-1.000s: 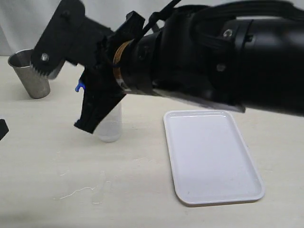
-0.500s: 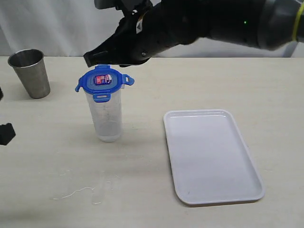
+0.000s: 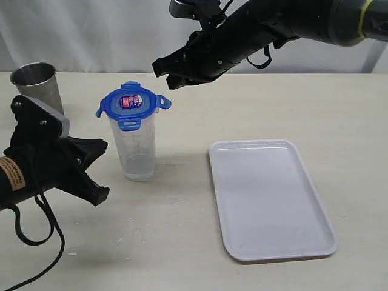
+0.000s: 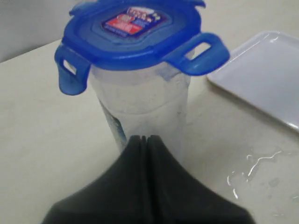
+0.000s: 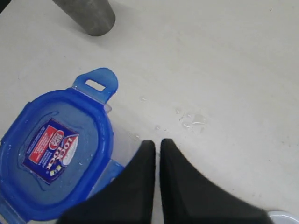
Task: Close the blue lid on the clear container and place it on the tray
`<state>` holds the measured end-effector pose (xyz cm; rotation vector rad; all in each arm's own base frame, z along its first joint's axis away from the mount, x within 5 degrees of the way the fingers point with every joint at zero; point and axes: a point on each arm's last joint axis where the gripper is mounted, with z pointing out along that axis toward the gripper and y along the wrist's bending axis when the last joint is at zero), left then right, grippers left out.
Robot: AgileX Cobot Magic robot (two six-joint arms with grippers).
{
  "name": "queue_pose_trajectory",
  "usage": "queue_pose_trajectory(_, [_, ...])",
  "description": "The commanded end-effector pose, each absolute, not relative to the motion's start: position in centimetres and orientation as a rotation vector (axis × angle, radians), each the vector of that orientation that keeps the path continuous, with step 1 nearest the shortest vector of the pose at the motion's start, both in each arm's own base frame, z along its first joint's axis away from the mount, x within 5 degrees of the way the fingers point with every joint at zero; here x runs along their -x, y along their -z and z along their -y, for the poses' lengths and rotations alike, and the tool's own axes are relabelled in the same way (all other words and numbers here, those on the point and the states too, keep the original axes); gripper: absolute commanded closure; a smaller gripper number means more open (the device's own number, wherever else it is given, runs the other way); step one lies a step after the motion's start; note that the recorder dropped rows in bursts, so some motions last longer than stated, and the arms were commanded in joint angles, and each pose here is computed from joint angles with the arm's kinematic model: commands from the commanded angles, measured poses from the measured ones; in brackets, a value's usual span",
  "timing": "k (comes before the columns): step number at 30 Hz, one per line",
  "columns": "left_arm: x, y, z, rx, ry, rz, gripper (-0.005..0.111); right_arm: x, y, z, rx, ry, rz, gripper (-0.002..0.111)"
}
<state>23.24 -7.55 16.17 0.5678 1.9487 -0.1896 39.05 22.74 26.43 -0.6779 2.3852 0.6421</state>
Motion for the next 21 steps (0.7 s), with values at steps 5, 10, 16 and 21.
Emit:
queue_pose_trajectory(5, [-24.2,-16.8,7.8,-0.529,0.182,-1.823,0.107,-39.6,-26.4,-22.9,0.704,-0.649,-2.324,0.104])
queue_pose_trajectory(10, [-24.9,-16.3,7.9,-0.537,0.178,-1.854,0.107,-40.1,-24.9,-23.2,0.701,-0.651,-2.343,0.104])
queue_pose_trajectory(16, [-25.0,-15.7,7.9,-0.538,0.182,-1.873,0.107,-40.6,-24.8,-23.2,0.677,-0.633,-2.313,0.104])
queue_pose_trajectory(21, [-25.0,-15.7,7.9,-0.551,0.171,-1.861,0.107,-40.4,-24.7,-23.3,0.695,-0.636,-2.317,0.104])
